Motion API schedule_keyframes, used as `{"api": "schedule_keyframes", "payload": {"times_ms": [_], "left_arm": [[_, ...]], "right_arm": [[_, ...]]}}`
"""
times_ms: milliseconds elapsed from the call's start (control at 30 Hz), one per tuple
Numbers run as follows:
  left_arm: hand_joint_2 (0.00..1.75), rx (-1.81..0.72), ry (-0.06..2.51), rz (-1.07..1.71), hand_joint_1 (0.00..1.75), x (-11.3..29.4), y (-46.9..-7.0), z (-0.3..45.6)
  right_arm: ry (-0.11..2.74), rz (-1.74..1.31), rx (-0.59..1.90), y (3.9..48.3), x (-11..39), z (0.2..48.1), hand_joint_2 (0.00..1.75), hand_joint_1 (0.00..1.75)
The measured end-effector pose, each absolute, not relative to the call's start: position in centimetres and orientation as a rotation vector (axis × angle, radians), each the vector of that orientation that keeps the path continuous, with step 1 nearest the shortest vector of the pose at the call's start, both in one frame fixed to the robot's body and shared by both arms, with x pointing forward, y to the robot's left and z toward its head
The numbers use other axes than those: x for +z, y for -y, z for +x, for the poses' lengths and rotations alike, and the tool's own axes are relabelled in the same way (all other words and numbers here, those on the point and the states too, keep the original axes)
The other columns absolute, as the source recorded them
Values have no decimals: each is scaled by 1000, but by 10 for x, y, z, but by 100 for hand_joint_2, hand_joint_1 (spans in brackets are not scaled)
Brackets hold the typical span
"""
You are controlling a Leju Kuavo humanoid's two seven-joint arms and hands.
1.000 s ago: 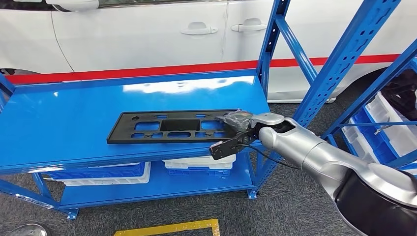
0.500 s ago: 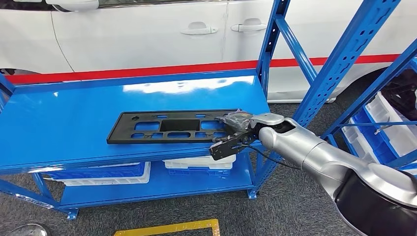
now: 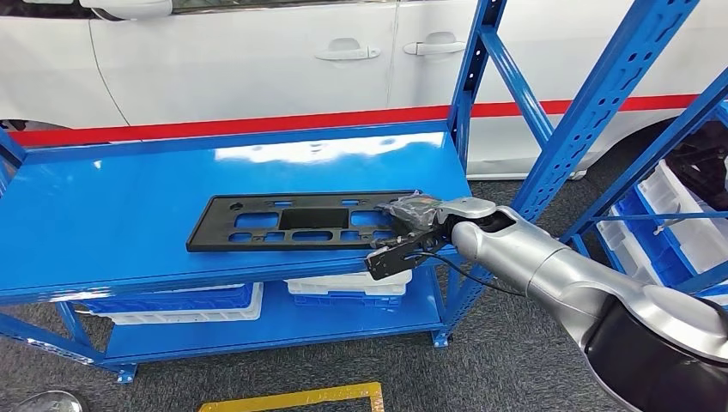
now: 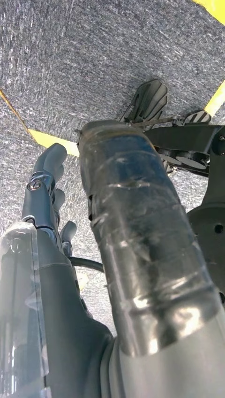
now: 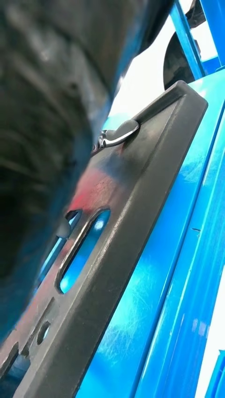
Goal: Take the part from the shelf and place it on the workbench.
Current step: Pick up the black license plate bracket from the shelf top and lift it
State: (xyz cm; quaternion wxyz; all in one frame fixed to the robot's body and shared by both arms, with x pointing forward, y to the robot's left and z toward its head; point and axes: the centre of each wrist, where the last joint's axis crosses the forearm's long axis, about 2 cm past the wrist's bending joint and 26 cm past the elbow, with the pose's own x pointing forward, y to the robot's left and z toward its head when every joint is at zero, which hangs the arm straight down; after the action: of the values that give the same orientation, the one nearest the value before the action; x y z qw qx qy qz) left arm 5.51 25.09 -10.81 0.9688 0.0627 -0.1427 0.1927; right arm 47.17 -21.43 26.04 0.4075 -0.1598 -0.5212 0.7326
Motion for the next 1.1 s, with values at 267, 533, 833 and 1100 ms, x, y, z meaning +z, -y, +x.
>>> {"api": "schedule_keyframes", "payload": {"times_ms": [267,533,833,1100], "left_arm": [[0,394,288,126,0,-108,-251,55],[0,404,286,126,0,-108,-251,55],[0,407,289,125,0,-108,-252,55],[0,405,290,126,0,-108,-252,55]], "right_arm": [[1315,-402,1845,214,263,472,0,0],[1325,-431,1850,211,294,480,0,0],[1355,-442,1852,207,307,481,0,0],[1362,-429,1843,204,312,481,0,0]]}}
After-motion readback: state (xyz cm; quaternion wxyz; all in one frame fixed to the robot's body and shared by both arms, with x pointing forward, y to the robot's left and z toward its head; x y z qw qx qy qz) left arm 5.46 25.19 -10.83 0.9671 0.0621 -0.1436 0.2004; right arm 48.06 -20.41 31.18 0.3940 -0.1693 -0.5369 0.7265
